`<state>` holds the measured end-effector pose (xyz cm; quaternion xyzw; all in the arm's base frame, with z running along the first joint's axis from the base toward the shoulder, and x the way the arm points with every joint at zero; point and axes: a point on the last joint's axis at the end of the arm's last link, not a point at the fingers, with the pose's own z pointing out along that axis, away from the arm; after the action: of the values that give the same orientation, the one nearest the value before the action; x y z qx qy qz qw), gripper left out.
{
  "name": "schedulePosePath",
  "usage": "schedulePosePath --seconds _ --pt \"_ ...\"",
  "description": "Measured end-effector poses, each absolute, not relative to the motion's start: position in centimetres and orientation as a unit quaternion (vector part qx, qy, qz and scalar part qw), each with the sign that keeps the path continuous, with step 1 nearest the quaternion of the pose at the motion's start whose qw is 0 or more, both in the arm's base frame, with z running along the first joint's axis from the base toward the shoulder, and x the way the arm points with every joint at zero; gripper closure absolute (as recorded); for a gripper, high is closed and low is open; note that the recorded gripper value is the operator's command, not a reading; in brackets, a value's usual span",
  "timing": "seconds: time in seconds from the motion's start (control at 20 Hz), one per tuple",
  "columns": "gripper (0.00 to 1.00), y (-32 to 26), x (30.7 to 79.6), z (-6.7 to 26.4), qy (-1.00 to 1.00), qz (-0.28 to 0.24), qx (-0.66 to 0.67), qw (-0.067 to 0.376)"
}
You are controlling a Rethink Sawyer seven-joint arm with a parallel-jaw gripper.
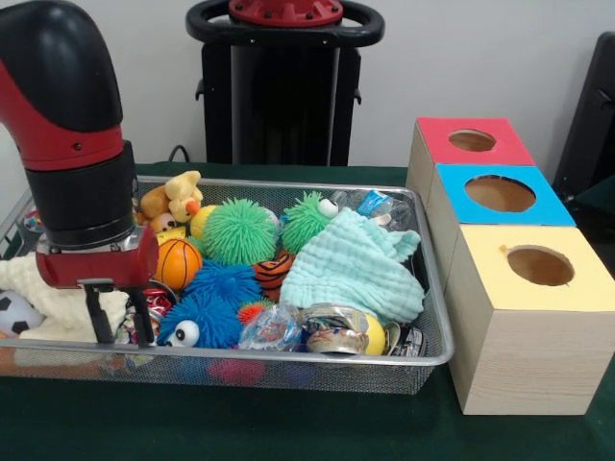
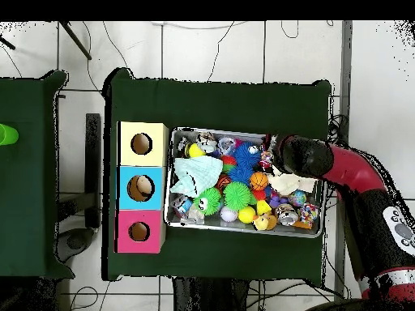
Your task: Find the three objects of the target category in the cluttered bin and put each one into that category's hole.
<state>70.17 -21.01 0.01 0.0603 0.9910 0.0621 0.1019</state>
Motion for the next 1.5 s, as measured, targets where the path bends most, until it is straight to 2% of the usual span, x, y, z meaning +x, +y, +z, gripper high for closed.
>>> schedulePosePath --seconds 0.95,1.0,1.5 --pt "1.0 -19.9 70.0 0.0 0.991 0.06 0.05 0.107" --pt "0.0 -19.9 70.0 0.0 0.991 0.06 0.05 0.107" --pt "0.0 -19.3 69.2 -1.7 0.991 0.066 0.05 0.104"
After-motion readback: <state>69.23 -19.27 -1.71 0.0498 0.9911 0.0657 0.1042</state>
